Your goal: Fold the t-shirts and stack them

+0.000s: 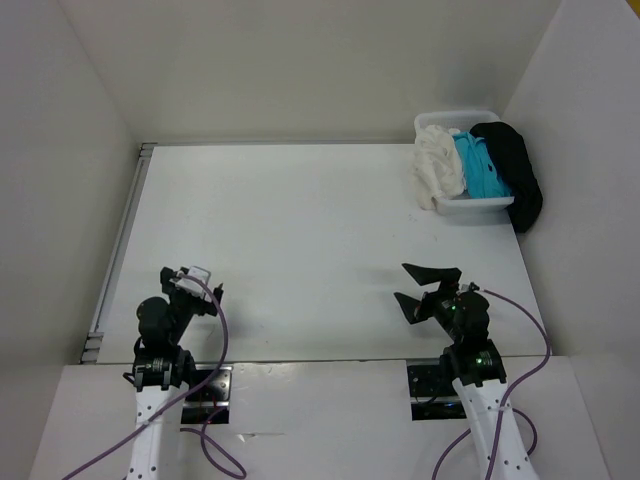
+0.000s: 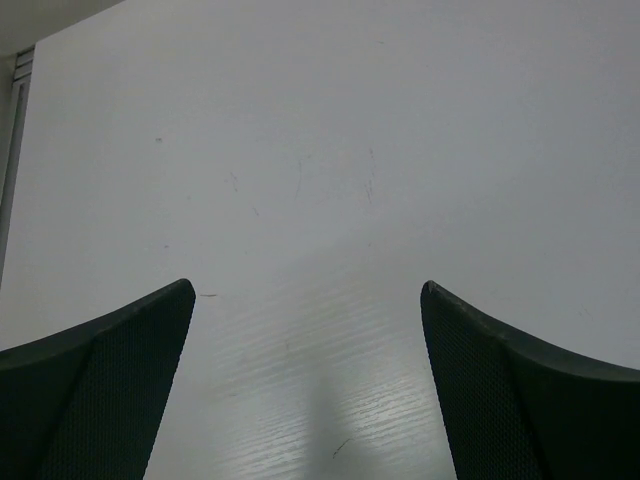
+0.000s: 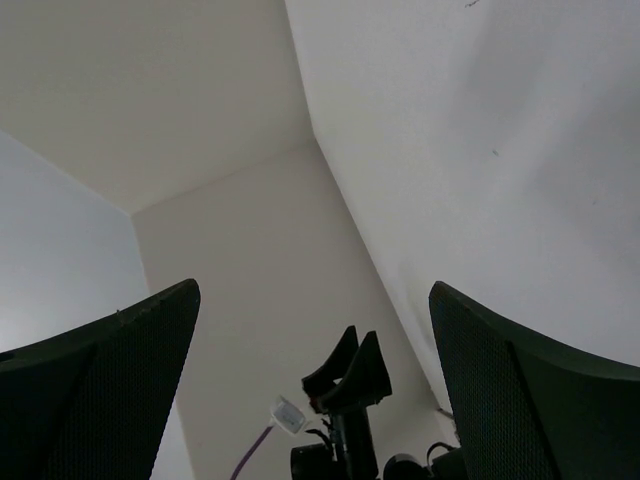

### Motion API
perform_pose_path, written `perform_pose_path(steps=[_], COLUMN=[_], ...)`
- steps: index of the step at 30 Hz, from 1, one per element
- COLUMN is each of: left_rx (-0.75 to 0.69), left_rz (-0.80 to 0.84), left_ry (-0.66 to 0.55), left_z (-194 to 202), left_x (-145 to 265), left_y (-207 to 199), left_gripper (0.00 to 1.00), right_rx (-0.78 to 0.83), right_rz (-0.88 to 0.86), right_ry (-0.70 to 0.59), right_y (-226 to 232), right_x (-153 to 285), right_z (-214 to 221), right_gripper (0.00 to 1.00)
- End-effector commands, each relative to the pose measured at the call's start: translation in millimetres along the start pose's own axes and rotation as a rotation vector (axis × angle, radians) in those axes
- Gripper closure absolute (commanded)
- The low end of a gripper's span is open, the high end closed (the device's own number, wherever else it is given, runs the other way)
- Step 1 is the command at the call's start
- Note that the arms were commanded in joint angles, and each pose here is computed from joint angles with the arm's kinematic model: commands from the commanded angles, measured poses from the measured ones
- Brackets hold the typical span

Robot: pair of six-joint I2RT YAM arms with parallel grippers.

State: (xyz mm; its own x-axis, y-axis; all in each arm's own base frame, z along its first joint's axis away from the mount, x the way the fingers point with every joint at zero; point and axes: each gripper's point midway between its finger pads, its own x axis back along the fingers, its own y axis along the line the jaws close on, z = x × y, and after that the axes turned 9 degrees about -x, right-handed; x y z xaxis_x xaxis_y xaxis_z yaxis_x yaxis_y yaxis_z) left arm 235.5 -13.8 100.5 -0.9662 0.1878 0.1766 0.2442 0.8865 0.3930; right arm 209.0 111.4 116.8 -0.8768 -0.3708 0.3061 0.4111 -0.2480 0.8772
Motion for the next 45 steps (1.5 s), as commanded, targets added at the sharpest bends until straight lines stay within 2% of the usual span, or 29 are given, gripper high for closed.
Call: perform_pose_path(steps=[1,5,7,8,10,11,14,15,18,19,20,21,22,23,24,25,26,27,28,30,31,32,36,38,39,40,42,43,45], left_rx=[-0.136,-0.215,-0.268,-0.314,-0.549,-0.569,-0.783,-0.806,-0.841,-0.810,-0.779,-0.746,-0.695,-0.668,-0.638,-0.567,-0.509,-0.467,-0.412,-0.281,-0.265,-0.188,0.024,0.113,0.125,0.155,0.160,0.143,0.119], left_rz=[0.079,0.167,0.208,0.254,0.395,0.396,0.214,0.022,-0.208,-0.278,-0.304,-0.309,-0.345,-0.346,-0.346,-0.364,-0.321,-0.344,-0.343,-0.241,-0.230,-0.108,0.101,0.234,0.290,0.340,0.409,0.437,0.465], left_ry=[-0.155,-0.190,-0.236,-0.264,-0.395,-0.437,-0.534,-0.561,-0.562,-0.508,-0.487,-0.451,-0.427,-0.401,-0.376,-0.325,-0.225,-0.202,-0.150,0.038,0.008,0.084,0.223,0.369,0.368,0.443,0.517,0.567,0.594], left_z=[-30.9,-33.3,-33.8,-35.9,-48.9,-57.4,-94.3,-123.3,-157.1,-158.4,-161.6,-159.5,-161.8,-168.1,-169.7,-167.5,-154.0,-177.0,-180.4,-154.9,-183.6,-164.3,-149.3,-113.7,-119.9,-99.9,-86.9,-73.9,-65.6], left_x=[5.4,6.8,3.7,5.3,16.6,17.9,16.4,20.0,35.9,40.7,44.2,44.2,47.4,47.4,44.9,41.8,21.6,24.9,18.1,-13.8,-12.2,-28.4,-58.1,-73.7,-79.9,-91.1,-96.7,-106.2,-117.0], left_y=[-10.5,-25.1,-33.5,-41.3,-64.8,-65.4,-34.5,-1.5,39.6,56.3,64.0,69.3,79.3,86.7,92.1,102.7,108.9,126.0,136.4,141.1,151.5,135.2,109.2,86.6,78.8,68.9,55.9,56.4,54.3], left_gripper=[0.00,0.00,0.00,0.00,0.00,0.00,0.00,0.00,0.00,0.00,0.00,0.00,0.00,0.00,0.00,0.00,0.00,0.00,0.00,0.00,0.00,0.00,0.00,0.00,0.00,0.00,0.00,0.00,0.00], right_rx=[-0.024,-0.039,-0.014,-0.002,0.038,0.053,0.159,0.208,0.380,0.572,0.638,0.721,0.872,0.915,0.968,1.049,1.079,1.103,1.128,1.228,1.256,1.302,1.322,1.349,1.359,1.364,1.359,1.336,1.298], right_rz=[-0.013,-0.042,-0.170,-0.229,-0.360,-0.403,-0.463,-0.446,-0.348,-0.377,-0.121,-0.041,-0.070,0.124,0.152,0.109,0.127,0.182,0.168,0.212,0.248,0.318,0.409,0.512,0.490,0.577,0.557,0.615,0.568], right_ry=[-0.050,0.012,0.058,0.052,0.043,-0.004,-0.082,-0.123,-0.169,-0.200,-0.238,-0.252,-0.318,-0.320,-0.361,-0.401,-0.436,-0.471,-0.598,-0.721,-0.769,-0.840,-0.836,-0.774,-0.774,-0.732,-0.729,-0.702,-0.707], right_y=[-4.6,0.6,31.5,48.5,86.1,98.9,128.3,138.6,159.6,206.2,185.8,195.0,251.5,231.1,245.6,287.0,298.1,298.7,330.4,348.5,354.7,356.3,361.3,335.8,348.1,320.6,331.5,310.4,327.5], right_x=[-0.5,-1.5,3.3,8.4,24.4,29.4,42.4,40.1,22.7,33.1,-13.4,-26.8,-25.1,-63.9,-73.4,-74.2,-81.7,-99.6,-93.2,-97.1,-108.2,-108.1,-145.8,-178.4,-186.0,-208.3,-220.7,-234.9,-239.7], right_z=[-10.5,-0.8,10.4,12.9,21.0,16.5,17.4,15.8,18.5,34.2,9.2,6.5,12.8,-10.7,-18.8,-13.7,-20.0,-34.1,-44.4,-60.6,-71.6,-86.6,-126.2,-154.2,-152.1,-168.1,-172.4,-190.0,-198.9], right_gripper=[0.00,0.00,0.00,0.00,0.00,0.00,0.00,0.00,0.00,0.00,0.00,0.00,0.00,0.00,0.00,0.00,0.00,0.00,0.00,0.00,0.00,0.00,0.00,0.00,0.00,0.00,0.00,0.01,0.06])
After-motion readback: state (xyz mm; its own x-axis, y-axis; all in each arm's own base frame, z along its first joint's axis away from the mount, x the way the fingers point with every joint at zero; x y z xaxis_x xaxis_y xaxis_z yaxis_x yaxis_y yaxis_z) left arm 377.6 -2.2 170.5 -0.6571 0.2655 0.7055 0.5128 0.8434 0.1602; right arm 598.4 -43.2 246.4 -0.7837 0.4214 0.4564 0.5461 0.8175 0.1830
